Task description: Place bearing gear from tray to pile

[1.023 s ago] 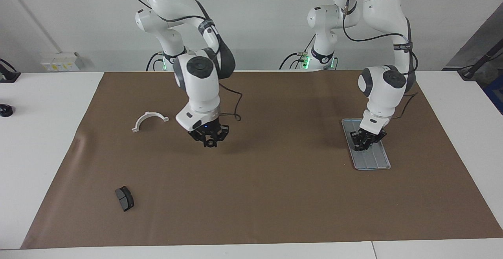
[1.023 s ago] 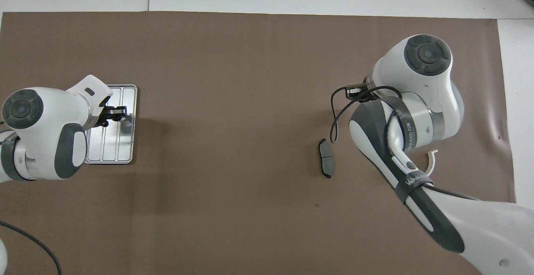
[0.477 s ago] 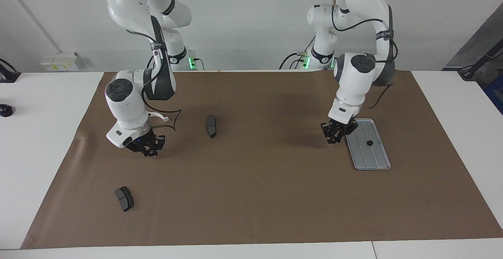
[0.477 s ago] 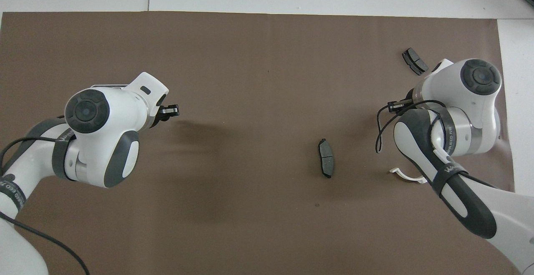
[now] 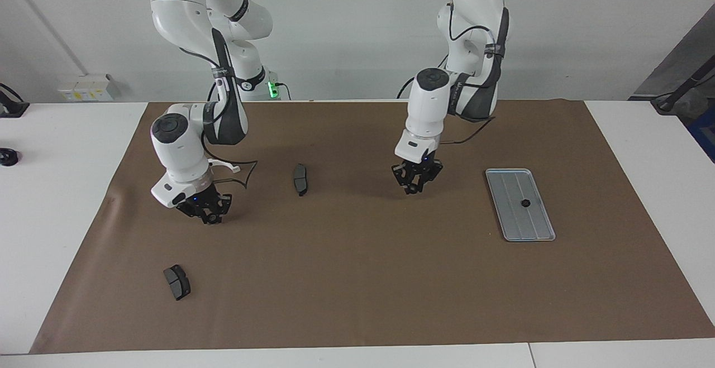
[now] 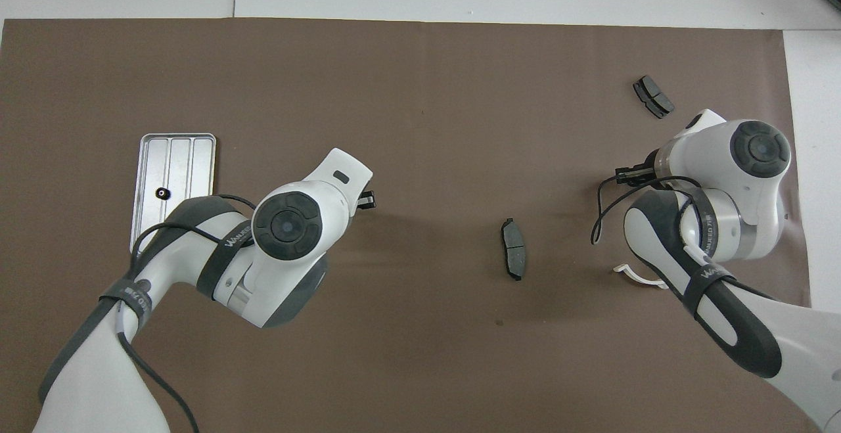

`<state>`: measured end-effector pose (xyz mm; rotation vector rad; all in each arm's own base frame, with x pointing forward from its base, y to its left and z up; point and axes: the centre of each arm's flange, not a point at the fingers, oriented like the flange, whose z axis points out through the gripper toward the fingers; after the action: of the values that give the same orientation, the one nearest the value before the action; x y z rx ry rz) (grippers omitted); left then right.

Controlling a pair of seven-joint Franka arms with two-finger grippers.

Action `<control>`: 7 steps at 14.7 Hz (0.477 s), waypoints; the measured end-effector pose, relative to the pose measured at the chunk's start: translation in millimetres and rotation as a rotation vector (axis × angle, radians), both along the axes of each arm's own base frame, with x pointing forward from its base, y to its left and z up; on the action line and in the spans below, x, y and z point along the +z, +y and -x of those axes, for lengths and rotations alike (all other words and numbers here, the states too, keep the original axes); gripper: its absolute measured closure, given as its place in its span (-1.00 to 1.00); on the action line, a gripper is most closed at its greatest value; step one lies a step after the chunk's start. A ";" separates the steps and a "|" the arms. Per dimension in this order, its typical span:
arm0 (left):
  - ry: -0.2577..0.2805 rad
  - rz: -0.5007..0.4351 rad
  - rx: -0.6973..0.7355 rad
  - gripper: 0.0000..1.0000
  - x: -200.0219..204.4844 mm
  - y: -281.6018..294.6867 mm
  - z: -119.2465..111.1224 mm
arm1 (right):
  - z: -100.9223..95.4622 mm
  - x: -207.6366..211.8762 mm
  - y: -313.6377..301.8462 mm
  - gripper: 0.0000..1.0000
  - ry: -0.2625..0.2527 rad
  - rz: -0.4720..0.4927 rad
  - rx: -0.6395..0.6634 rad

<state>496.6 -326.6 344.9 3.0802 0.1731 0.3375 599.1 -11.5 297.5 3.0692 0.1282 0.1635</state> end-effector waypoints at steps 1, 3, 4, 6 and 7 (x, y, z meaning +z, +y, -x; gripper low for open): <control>-0.002 0.004 -0.002 0.31 -3.5 -19.0 4.0 | -0.6 1.0 -2.2 0.02 -0.003 0.000 -0.003; -0.004 0.017 -0.012 0.31 -10.9 -54.4 10.5 | -5.6 10.1 0.3 -0.43 -0.021 -0.001 0.001; -0.010 0.026 -0.019 0.31 -13.1 -68.4 11.4 | -8.9 18.2 4.1 -0.68 -0.026 -0.002 0.007; -0.039 0.061 -0.042 0.31 -15.1 -87.9 10.2 | -14.9 42.1 15.9 -1.00 -0.020 -0.009 0.013; -0.059 0.086 -0.058 0.31 -18.3 -96.3 11.8 | -16.4 55.6 23.7 -1.00 -0.018 -0.015 0.007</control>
<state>484.8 -422.9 326.6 2.9793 0.0939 0.4064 615.4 12.1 353.1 3.0812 0.1371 0.1937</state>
